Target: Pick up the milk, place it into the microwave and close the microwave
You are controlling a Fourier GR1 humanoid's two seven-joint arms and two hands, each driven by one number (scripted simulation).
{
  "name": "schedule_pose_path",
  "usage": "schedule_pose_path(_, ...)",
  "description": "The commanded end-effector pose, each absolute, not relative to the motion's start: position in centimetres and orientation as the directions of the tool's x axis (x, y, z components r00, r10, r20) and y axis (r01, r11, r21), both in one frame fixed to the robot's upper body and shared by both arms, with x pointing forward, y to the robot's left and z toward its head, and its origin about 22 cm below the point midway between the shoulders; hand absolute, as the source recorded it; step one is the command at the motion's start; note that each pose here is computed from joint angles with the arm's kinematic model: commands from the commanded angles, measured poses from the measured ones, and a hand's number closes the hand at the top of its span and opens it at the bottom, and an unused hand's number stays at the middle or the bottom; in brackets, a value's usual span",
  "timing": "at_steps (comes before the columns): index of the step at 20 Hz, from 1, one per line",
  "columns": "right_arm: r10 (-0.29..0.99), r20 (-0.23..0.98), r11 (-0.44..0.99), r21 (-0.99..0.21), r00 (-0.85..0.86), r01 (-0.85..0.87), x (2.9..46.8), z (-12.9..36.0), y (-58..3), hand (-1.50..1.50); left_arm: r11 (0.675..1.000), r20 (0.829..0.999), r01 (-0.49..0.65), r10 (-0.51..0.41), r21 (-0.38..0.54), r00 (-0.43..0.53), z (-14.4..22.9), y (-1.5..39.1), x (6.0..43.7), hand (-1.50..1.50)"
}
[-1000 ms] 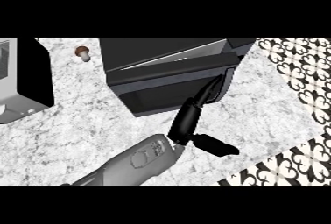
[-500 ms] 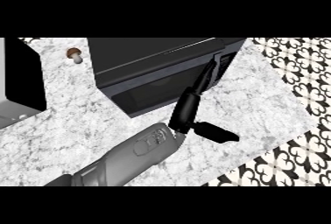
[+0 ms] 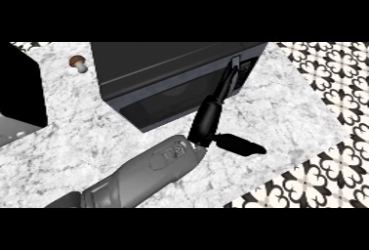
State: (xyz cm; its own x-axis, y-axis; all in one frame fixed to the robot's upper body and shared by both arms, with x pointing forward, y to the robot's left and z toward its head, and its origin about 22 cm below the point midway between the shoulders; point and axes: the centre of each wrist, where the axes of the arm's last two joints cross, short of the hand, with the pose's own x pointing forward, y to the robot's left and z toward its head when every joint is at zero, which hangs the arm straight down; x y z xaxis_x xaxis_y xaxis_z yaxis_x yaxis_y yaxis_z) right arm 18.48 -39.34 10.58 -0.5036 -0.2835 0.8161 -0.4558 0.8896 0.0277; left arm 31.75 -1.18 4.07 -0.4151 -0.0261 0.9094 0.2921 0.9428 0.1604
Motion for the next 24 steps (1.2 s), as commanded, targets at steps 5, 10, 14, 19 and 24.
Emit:
schedule_pose_path(5, -0.288, 0.811, 0.880, 0.016, -0.509, -0.474, 19.2, 11.6, -39.8, -1.50, 0.950, 0.903, 0.275, -0.016, 0.148, -0.429, 5.0, -1.6, 32.7, -1.50)
schedule_pose_path(10, -0.289, 0.816, 0.875, 0.013, -0.501, -0.484, 19.4, 12.1, -40.0, -1.50, 0.954, 0.902, 0.261, -0.023, 0.149, -0.431, 4.7, -1.6, 32.6, -1.50)
schedule_pose_path(14, -0.307, 0.816, 0.867, 0.026, -0.491, -0.498, 19.5, 12.0, -40.1, -1.50, 0.955, 0.899, 0.259, -0.019, 0.146, -0.437, 4.8, -1.6, 32.8, -1.50)
schedule_pose_path(19, -0.302, 0.823, 0.863, 0.021, -0.481, -0.505, 19.7, 12.4, -40.5, -1.50, 0.957, 0.902, 0.259, -0.009, 0.133, -0.432, 4.9, -1.8, 32.7, -1.50)
schedule_pose_path(24, -0.322, 0.822, 0.845, 0.026, -0.470, -0.534, 20.0, 12.6, -40.2, -1.50, 0.954, 0.898, 0.267, -0.003, 0.135, -0.441, 5.1, -2.0, 32.8, -1.50)
